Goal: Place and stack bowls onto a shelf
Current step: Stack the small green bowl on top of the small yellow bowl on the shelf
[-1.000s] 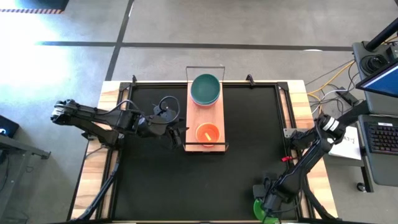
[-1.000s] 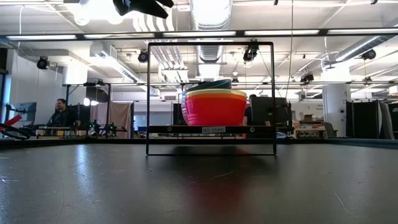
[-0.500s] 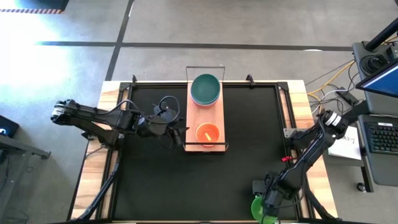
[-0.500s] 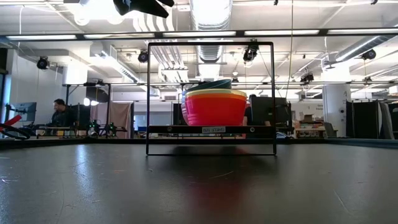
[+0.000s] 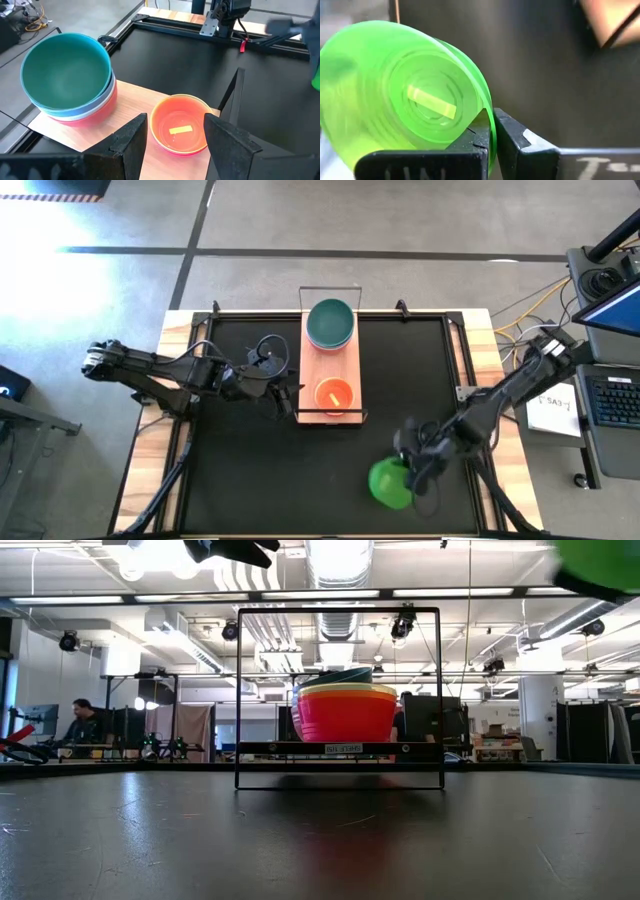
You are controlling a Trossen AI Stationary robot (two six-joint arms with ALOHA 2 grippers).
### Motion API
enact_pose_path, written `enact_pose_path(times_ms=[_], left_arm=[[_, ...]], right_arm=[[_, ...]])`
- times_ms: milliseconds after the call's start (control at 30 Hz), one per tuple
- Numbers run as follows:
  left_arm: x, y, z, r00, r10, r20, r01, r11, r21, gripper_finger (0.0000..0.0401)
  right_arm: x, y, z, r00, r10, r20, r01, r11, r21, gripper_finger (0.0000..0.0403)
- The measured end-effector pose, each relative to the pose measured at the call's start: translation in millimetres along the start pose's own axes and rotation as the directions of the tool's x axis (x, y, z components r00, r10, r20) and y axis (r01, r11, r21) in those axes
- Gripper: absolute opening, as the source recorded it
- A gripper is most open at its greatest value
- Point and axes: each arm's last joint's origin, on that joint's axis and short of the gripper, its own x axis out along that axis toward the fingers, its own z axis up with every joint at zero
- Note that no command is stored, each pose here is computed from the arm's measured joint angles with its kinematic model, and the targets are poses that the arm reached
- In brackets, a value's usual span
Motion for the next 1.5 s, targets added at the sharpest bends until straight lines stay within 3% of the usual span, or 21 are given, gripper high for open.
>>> enact_pose_path(times_ms=[233, 467, 600, 833, 933, 1100, 1267, 1400, 1500], left_arm=[[0, 0, 0, 1.000, 0.000, 0.000, 0.000, 1.000, 0.029, 0.0178], [0, 0, 1, 1.000, -0.003, 0.008, 0.002, 0.999, 0.032, 0.0178], [0, -1, 6, 0.998, 0.000, 0.062, -0.005, 0.997, 0.080, 0.0178], [-1, 0, 22, 0.963, 0.141, 0.231, -0.175, 0.975, 0.134, 0.0178], [2, -2, 28, 0.934, 0.206, 0.292, -0.265, 0.947, 0.180, 0.0178], [12, -6, 41, 0.869, 0.291, 0.401, -0.408, 0.879, 0.247, 0.0178], [23, -8, 57, 0.784, 0.328, 0.527, -0.531, 0.794, 0.296, 0.0178], [31, -6, 67, 0.710, 0.362, 0.604, -0.600, 0.760, 0.250, 0.0178], [39, -4, 70, 0.674, 0.370, 0.640, -0.618, 0.757, 0.212, 0.0178]], right_arm=[[-30, -24, 54, 0.926, 0.024, 0.378, -0.026, 1.000, 0.000, 0.0008], [-36, -62, 91, 0.857, -0.087, 0.508, 0.014, 0.989, 0.146, 0.0008], [-39, -88, 106, 0.797, -0.242, 0.554, 0.128, 0.963, 0.236, 0.0008], [-49, -124, 123, 0.627, -0.495, 0.601, 0.342, 0.868, 0.359, 0.0008], [-57, -130, 131, 0.513, -0.564, 0.647, 0.417, 0.823, 0.386, 0.0008], [-74, -130, 149, 0.319, -0.582, 0.748, 0.508, 0.771, 0.383, 0.0008], [-88, -128, 161, 0.177, -0.552, 0.815, 0.544, 0.745, 0.386, 0.0008], [-92, -129, 165, 0.106, -0.563, 0.820, 0.571, 0.710, 0.413, 0.0008], [-91, -133, 169, 0.067, -0.592, 0.803, 0.600, 0.667, 0.442, 0.0008]])
